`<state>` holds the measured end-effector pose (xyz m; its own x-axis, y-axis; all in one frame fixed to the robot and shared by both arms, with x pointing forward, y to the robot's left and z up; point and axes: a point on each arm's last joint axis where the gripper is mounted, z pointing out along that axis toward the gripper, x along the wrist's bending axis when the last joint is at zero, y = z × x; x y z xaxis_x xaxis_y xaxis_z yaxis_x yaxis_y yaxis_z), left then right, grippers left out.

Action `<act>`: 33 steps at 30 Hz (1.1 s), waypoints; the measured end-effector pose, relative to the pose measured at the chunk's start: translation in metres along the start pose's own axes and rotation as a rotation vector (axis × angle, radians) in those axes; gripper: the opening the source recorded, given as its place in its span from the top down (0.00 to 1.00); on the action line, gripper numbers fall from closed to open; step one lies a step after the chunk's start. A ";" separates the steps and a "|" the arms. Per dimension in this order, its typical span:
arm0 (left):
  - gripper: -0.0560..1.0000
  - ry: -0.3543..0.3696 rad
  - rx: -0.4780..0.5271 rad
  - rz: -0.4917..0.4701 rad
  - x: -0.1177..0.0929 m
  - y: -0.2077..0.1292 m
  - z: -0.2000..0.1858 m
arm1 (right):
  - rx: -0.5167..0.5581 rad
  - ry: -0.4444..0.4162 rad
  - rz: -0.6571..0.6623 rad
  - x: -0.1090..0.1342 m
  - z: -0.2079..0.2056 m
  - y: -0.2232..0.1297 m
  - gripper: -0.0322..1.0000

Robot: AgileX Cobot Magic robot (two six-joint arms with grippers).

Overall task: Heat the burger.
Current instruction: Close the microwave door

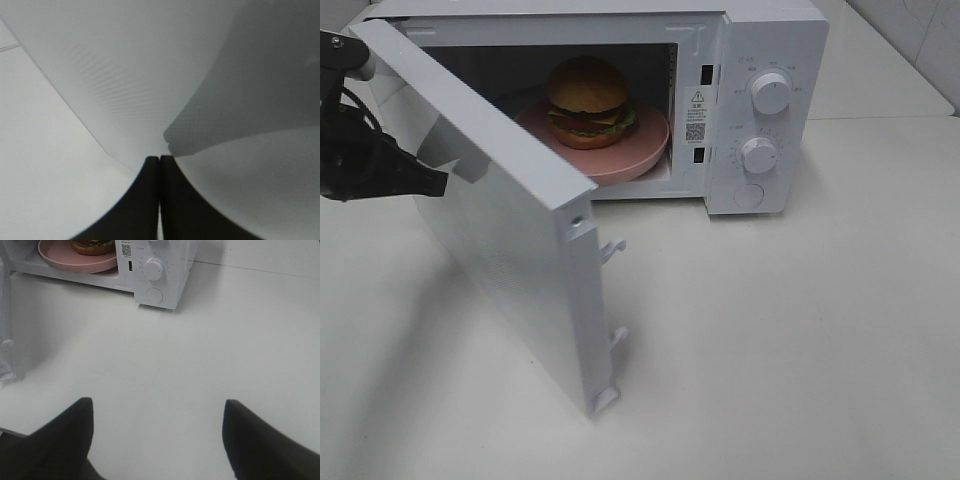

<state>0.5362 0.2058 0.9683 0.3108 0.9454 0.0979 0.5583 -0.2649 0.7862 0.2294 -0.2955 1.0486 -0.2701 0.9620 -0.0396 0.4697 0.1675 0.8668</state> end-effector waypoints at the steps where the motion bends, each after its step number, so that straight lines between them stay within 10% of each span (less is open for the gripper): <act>1: 0.95 -0.006 0.001 0.005 -0.003 0.001 0.003 | 0.000 0.000 0.000 0.000 0.000 0.000 0.30; 33: 0.95 -0.240 -0.127 0.175 -0.123 0.069 0.069 | 0.000 -0.001 0.000 0.000 0.000 0.000 0.30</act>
<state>0.5893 0.0586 0.9684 0.5746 0.8119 0.1030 0.3849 -0.3791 0.8415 0.2294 -0.2956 1.0486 -0.2696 0.9621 -0.0404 0.4697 0.1680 0.8667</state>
